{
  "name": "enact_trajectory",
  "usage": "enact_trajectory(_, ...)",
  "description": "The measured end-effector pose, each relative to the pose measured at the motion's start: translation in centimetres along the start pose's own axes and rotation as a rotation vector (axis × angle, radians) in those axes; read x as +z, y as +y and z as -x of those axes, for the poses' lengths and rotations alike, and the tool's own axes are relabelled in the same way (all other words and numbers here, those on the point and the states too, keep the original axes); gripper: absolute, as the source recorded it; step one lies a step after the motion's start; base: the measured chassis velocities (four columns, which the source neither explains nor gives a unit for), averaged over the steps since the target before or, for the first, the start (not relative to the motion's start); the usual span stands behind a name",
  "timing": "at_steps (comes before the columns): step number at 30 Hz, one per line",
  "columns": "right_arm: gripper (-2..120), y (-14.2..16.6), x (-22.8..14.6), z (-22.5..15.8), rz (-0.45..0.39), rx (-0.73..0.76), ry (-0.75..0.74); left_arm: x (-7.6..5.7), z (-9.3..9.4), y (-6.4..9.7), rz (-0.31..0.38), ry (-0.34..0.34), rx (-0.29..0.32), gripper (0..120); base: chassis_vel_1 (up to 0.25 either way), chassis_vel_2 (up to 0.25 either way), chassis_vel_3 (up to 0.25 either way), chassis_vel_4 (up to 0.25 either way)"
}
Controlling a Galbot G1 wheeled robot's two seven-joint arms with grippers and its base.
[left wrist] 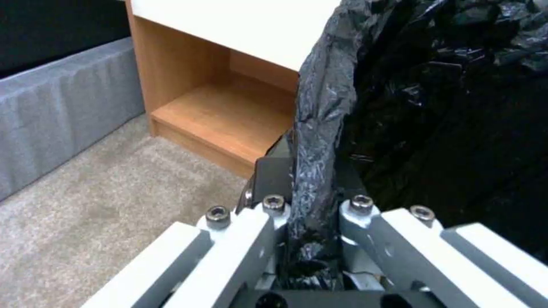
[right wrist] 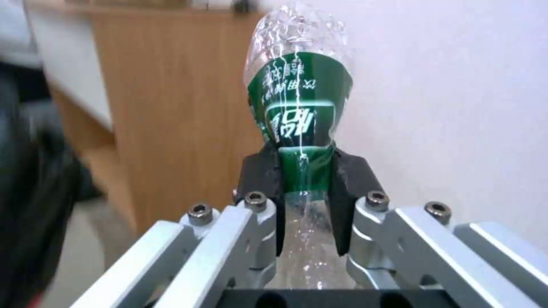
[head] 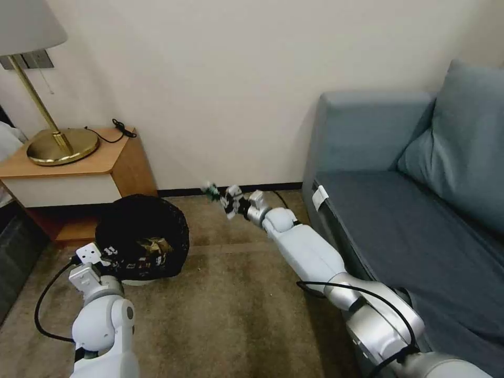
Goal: Pick up the trash bin, then pick up the garbage on the floor and place it into the trash bin.
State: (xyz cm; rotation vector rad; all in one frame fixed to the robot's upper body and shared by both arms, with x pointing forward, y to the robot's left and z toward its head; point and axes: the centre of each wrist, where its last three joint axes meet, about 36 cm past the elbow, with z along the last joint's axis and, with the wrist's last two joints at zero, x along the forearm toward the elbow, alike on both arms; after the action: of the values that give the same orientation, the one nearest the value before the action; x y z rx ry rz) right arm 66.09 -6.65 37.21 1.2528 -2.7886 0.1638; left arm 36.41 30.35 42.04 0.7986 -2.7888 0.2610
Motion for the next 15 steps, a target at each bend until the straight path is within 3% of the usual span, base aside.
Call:
enact_trajectory(8, 14, 2.0, -3.9, 1.9, 0.022, 0.045, -0.146, 0.0, 0.2, -0.4, 0.003, -0.003, 0.006, 3, 0.000, 0.000, 0.000, 0.000)
enact_trajectory(15, 14, 9.4, -6.5, 3.5, 0.135, 0.002, -0.217, 0.0, 0.5, -0.5, 0.002, -0.002, 0.006, 3, 0.000, 0.000, 0.000, 0.000)
